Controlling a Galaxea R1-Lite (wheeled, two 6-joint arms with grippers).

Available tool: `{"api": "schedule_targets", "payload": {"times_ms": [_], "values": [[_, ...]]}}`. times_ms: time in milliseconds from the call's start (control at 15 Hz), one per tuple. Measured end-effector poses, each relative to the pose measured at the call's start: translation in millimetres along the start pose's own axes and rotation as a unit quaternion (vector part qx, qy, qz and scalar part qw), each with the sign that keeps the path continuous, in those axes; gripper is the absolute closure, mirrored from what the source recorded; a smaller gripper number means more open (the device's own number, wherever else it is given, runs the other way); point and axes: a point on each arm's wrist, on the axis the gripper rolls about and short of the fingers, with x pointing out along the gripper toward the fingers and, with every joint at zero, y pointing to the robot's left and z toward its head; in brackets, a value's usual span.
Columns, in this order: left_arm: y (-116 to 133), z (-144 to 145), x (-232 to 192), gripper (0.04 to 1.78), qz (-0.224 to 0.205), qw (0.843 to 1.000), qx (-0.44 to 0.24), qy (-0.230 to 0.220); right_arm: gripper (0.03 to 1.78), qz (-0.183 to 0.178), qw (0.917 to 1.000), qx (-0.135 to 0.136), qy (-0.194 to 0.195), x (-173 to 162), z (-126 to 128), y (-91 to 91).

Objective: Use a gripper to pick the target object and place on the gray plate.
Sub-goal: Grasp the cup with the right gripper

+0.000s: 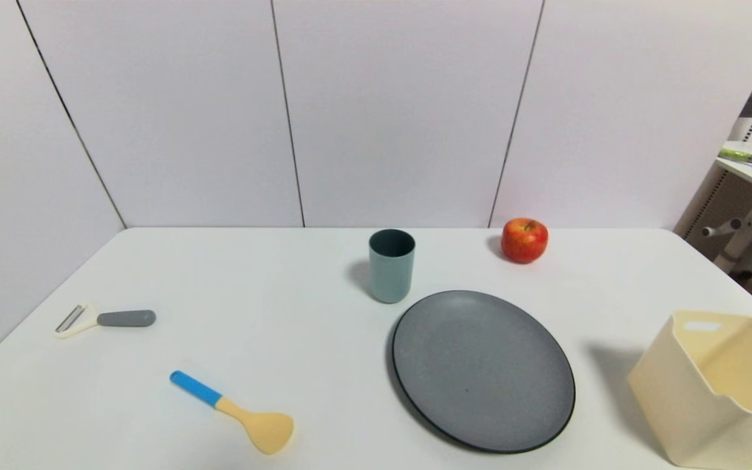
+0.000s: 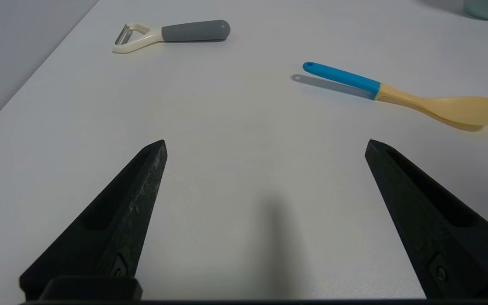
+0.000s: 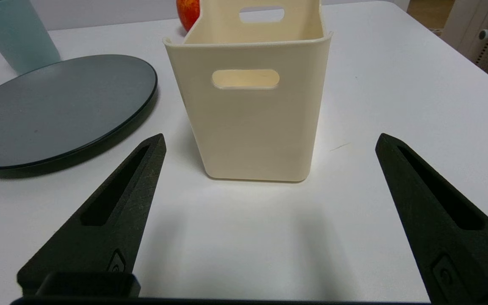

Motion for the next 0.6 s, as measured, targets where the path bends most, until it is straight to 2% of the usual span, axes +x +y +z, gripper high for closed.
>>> {"api": "schedule_targets", "payload": {"times_ms": [400,600], "values": [[0,0,0,0.13,0.000,1.000,0.000,0.000,0.10,0.000,1.0000,-0.003,0.004,1,1,0.1],[0,0,0,0.13,0.000,1.000,0.000,0.000,0.10,0.004,1.0000,-0.006,-0.003,1,24,2.0]]}}
